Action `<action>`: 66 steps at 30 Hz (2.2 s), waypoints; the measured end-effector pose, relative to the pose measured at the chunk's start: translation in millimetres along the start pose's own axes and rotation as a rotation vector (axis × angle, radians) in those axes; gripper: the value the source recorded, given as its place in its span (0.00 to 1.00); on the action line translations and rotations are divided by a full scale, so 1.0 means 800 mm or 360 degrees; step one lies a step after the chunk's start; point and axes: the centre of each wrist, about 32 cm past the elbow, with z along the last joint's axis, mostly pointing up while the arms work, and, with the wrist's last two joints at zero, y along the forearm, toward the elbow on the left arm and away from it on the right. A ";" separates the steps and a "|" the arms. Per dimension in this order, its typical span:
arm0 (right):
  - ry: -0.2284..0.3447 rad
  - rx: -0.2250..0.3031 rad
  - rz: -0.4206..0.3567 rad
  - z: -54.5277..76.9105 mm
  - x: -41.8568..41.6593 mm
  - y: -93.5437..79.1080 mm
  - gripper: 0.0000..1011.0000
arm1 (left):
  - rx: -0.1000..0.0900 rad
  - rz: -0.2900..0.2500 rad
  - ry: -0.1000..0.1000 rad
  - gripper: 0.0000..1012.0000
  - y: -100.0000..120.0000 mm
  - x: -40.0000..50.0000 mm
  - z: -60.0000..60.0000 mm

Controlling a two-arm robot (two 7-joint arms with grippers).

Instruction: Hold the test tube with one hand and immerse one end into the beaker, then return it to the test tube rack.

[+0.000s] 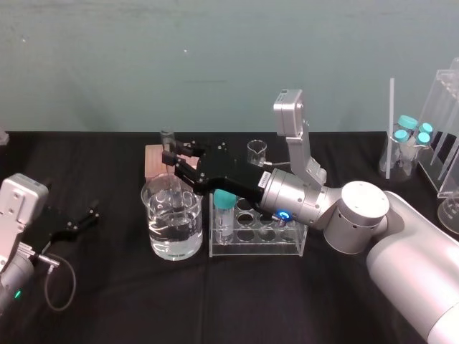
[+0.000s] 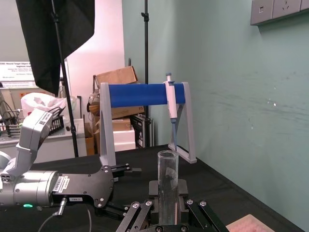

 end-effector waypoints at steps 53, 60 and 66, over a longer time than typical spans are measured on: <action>0.0004 0.0001 -0.0007 -0.001 -0.002 -0.002 0.22 | 0.0000 0.0000 0.0000 0.99 0.000 0.000 0.000; 0.0002 0.0003 -0.0009 0.000 -0.002 -0.002 0.22 | 0.0000 0.0000 0.0000 0.99 0.000 0.000 0.000; -0.0011 0.0020 -0.0011 0.005 -0.001 -0.002 0.22 | 0.0000 0.0000 0.0000 0.99 0.000 0.000 0.000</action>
